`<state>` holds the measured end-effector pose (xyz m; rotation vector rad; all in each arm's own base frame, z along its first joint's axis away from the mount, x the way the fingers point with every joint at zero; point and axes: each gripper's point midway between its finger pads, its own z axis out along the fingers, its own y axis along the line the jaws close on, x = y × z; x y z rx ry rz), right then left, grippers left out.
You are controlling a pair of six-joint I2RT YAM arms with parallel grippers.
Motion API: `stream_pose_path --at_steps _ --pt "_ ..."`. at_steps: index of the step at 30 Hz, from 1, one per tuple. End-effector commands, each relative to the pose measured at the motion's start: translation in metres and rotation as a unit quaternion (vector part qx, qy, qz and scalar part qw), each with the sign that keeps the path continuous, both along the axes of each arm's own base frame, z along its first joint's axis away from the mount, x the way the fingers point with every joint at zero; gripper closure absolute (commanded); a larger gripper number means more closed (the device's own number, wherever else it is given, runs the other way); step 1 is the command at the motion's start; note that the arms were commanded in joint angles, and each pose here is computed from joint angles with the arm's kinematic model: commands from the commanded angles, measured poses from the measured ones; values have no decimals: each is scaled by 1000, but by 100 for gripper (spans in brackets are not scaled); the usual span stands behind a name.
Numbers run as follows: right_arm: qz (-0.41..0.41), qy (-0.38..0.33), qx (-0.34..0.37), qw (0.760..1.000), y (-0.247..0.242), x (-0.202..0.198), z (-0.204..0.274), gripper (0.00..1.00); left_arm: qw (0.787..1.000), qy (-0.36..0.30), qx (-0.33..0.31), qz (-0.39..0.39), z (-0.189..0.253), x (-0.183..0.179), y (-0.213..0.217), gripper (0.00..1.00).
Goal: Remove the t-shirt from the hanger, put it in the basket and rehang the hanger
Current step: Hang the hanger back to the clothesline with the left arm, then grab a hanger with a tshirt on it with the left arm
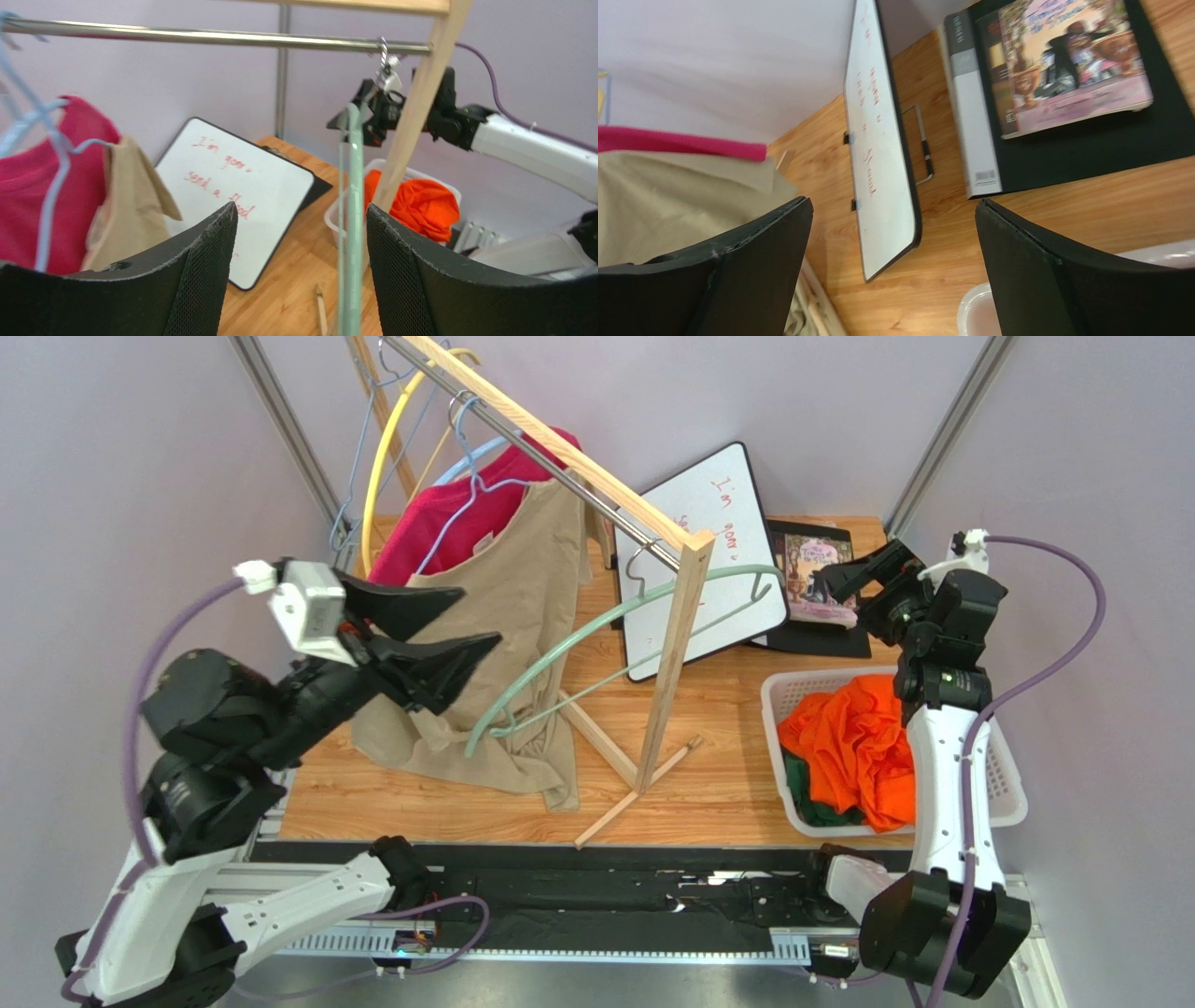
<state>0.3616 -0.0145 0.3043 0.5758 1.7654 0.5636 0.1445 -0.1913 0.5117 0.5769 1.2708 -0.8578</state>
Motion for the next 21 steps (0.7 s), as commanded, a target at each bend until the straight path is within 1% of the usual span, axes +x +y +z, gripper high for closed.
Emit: stream_pose_path --at_steps 1,2,3,4,5,6,7,8,9,10,11,13,14,15,16,21 --pt "129 -65 41 989 47 9 19 9 987 65 31 141 -10 20 52 29" --pt "139 -63 41 987 53 10 16 10 979 78 44 183 -15 32 60 32" --pt "147 -58 40 987 57 11 12 11 973 91 65 204 -23 37 66 36" --pt "160 -52 39 985 67 11 9 12 969 87 66 223 -16 39 74 38" --pt "167 -50 34 984 70 12 6 12 962 91 79 245 -19 48 76 41" --pt "172 -50 32 983 74 12 6 12 959 91 89 251 -19 51 77 48" --pt "176 -49 29 983 79 12 5 12 957 90 90 260 -15 54 80 54" --pt "179 -51 25 982 81 11 5 12 952 102 99 272 -18 66 80 56" --pt "179 -48 25 982 82 11 4 12 950 111 106 271 -21 71 80 57" --pt "179 -47 25 982 82 11 3 12 953 114 98 264 -17 73 79 57" --pt "179 -47 22 982 82 11 2 12 954 130 101 251 -22 85 74 57" --pt "179 -43 20 983 82 11 0 12 956 146 108 231 -28 100 63 53" --pt "180 -41 19 983 82 10 -2 12 953 149 112 238 -29 107 64 51" --pt "180 -40 18 983 82 9 -5 12 953 144 116 240 -28 112 63 46" --pt "183 -39 20 982 83 9 -6 12 951 150 123 240 -33 121 60 44" --pt "192 -38 22 980 87 8 -9 12 944 145 126 269 -34 146 65 42"
